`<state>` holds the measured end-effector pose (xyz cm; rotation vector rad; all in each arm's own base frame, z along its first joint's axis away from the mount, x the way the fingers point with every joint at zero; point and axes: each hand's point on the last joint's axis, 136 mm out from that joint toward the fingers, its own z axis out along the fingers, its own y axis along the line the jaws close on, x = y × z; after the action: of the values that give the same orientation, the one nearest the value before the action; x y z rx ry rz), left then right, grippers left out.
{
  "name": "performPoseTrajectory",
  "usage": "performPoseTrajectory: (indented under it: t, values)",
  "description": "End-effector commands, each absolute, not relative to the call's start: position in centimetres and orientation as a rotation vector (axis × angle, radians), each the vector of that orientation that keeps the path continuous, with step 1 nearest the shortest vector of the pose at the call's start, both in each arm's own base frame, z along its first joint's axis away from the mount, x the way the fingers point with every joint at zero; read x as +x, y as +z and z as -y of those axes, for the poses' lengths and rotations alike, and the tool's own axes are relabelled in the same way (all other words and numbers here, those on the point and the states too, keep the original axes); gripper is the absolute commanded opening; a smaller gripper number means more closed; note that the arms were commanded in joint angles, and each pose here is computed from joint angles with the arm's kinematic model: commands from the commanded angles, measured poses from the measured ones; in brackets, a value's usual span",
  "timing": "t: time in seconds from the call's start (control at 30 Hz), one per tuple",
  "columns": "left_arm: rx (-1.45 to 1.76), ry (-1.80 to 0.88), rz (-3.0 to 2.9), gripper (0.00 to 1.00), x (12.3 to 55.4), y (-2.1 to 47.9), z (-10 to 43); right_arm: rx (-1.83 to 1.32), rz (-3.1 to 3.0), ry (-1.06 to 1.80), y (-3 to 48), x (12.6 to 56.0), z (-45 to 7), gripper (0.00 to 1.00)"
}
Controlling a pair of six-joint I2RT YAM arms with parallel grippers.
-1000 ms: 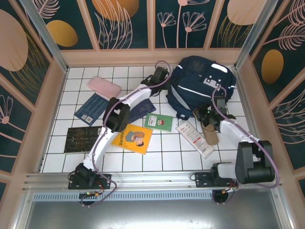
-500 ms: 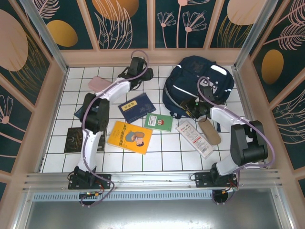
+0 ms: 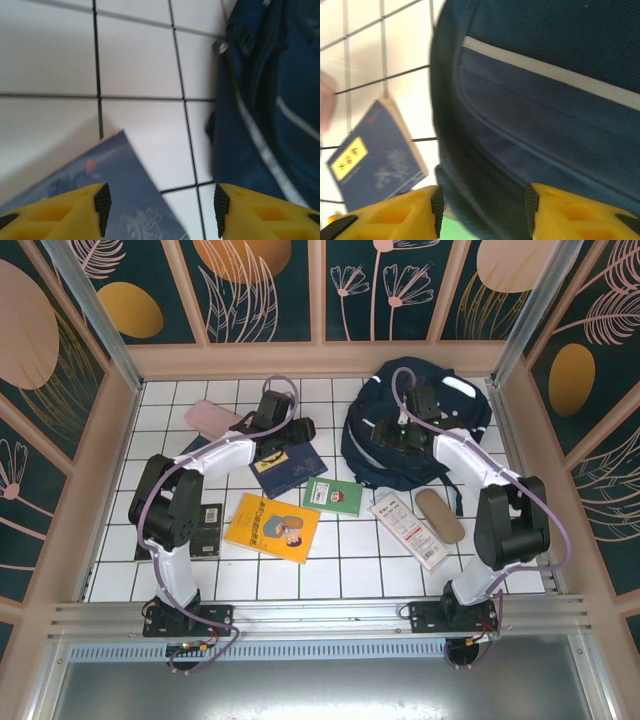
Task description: Pack the student bag
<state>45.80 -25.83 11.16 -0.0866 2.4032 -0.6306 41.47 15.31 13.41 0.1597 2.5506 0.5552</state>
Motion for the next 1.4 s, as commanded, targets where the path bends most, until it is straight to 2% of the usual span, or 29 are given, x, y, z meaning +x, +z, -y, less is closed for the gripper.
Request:
performPoseTrajectory:
  t: [0.0, 0.17, 0.3, 0.47, 0.53, 0.67, 0.83, 0.97, 1.1, 1.23, 1.37]
  values:
    - [-0.148, -0.729, -2.358, 0.59, 45.0, 13.0, 26.0, 0.102, -2.631, 0.345, 10.6, 41.4, -13.4, 0.47]
    - [-0.208, -0.635, -2.409, 0.57, 44.1, 11.2, 24.2, 0.142, -2.733, 0.253, 6.8, 39.6, -12.3, 0.42]
    - [-0.211, -0.528, -2.431, 0.58, 43.5, 10.6, 22.7, 0.117, -2.796, 0.34, 4.3, 37.6, -14.6, 0.4]
    - [-0.201, -0.339, -2.451, 0.69, 42.9, 10.4, 20.0, 0.046, -2.822, 0.444, 3.0, 38.2, -19.5, 0.4]
    - [-0.196, -0.306, -2.452, 0.71, 42.7, 10.5, 19.3, 0.024, -2.816, 0.46, 2.8, 39.2, -21.0, 0.41]
    - [-0.182, -0.271, -2.465, 0.69, 42.3, 10.4, 18.2, 0.066, -2.785, 0.448, 3.5, 41.4, -21.9, 0.44]
    - [-0.167, -0.248, -2.484, 0.67, 43.4, 9.5, 16.3, 0.082, -2.688, 0.398, 7.2, 42.9, -21.9, 0.49]
    - [-0.204, -0.197, -2.498, 0.64, 45.3, 8.4, 13.4, 0.06, -2.602, 0.461, 10.8, 42.1, -23.6, 0.52]
    - [-0.251, -0.194, -2.517, 0.63, 46.7, 7.1, 10.8, -0.006, -2.582, 0.592, 12.3, 40.1, -27.9, 0.52]
    - [-0.296, -0.243, -2.552, 0.61, 47.0, 5.2, 9.4, -0.054, -2.596, 0.698, 11.6, 37.7, -32.7, 0.53]
    - [-0.283, -0.334, -2.595, 0.59, 46.5, 4.0, 10.4, 0.034, -2.641, 0.793, 9.1, 36.8, -35.4, 0.55]
